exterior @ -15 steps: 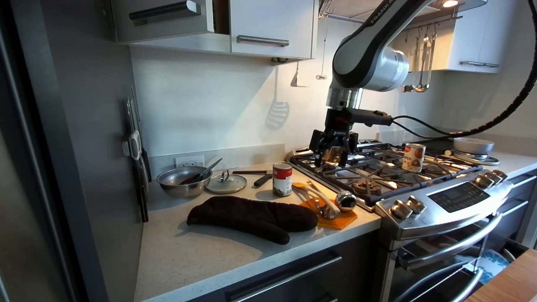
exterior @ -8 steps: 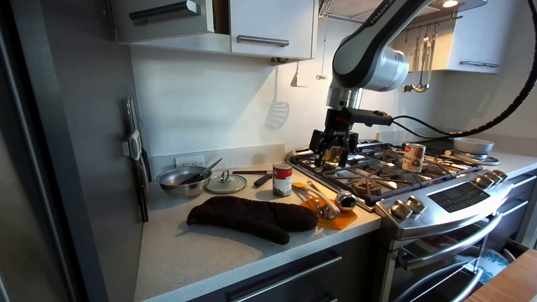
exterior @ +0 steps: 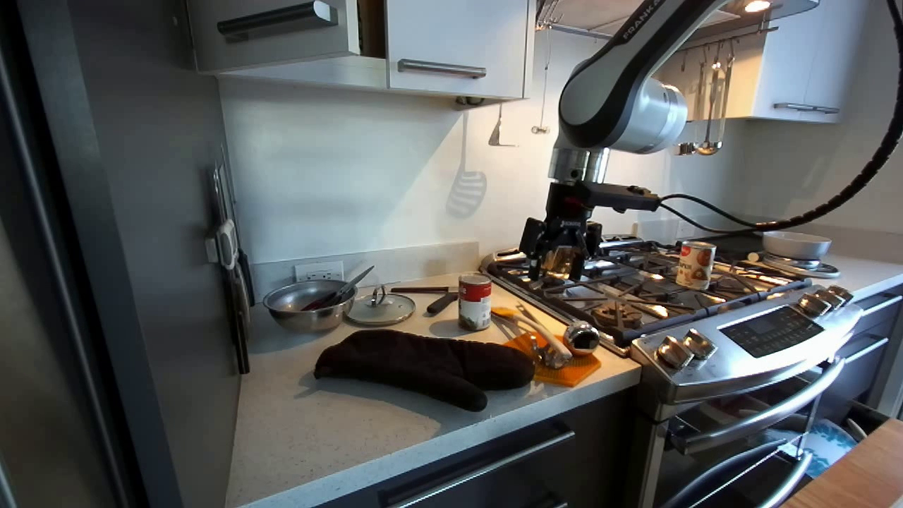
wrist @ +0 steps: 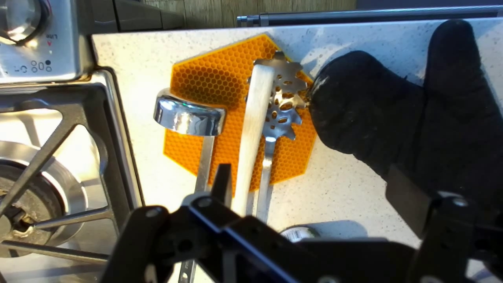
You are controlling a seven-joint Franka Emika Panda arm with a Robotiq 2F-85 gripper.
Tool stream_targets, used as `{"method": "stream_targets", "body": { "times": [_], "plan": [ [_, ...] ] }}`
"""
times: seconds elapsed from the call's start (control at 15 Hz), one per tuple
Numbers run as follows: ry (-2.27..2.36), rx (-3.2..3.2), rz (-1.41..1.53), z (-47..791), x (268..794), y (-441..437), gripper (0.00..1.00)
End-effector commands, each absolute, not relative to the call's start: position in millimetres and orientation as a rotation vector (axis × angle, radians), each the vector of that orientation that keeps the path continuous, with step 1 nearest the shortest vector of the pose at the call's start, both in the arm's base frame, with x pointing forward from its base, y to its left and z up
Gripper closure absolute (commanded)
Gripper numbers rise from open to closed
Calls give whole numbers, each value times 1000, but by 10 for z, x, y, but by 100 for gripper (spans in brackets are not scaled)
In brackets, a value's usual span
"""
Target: Move the wooden spoon to the left
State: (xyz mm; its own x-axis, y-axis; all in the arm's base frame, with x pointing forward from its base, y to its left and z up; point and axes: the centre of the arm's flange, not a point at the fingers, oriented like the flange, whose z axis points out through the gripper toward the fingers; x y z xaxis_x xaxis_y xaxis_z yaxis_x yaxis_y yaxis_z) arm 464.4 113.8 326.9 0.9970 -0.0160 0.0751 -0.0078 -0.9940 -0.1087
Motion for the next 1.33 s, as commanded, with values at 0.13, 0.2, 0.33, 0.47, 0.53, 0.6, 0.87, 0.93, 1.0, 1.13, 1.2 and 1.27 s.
{"method": "stream_targets", "body": {
  "times": [0.13,0.2,0.33,0.47,0.53,0.6,0.87,0.93,1.0,1.13,1.2,1.27],
  "plan": [
    [3,-3023,-95,3059,4959,1023,0],
    [19,-3032,-92,3004,5019,990,0],
    [6,-3017,-76,2885,5115,927,0],
    [-8,-3012,-75,2778,5195,912,0],
    [-26,-3006,-72,2729,5242,920,0],
    [-30,-3011,-75,2676,5283,927,0],
    [-26,-2977,-46,2504,5481,932,0],
    [-24,-2962,-40,2472,5525,931,0],
    [-17,-2957,-48,2446,5581,920,18],
    [-13,-2950,-50,2401,5665,894,32],
    [-10,-2948,-47,2378,5701,880,42],
    [-6,-2945,-46,2352,5735,865,50]
  ]
}}
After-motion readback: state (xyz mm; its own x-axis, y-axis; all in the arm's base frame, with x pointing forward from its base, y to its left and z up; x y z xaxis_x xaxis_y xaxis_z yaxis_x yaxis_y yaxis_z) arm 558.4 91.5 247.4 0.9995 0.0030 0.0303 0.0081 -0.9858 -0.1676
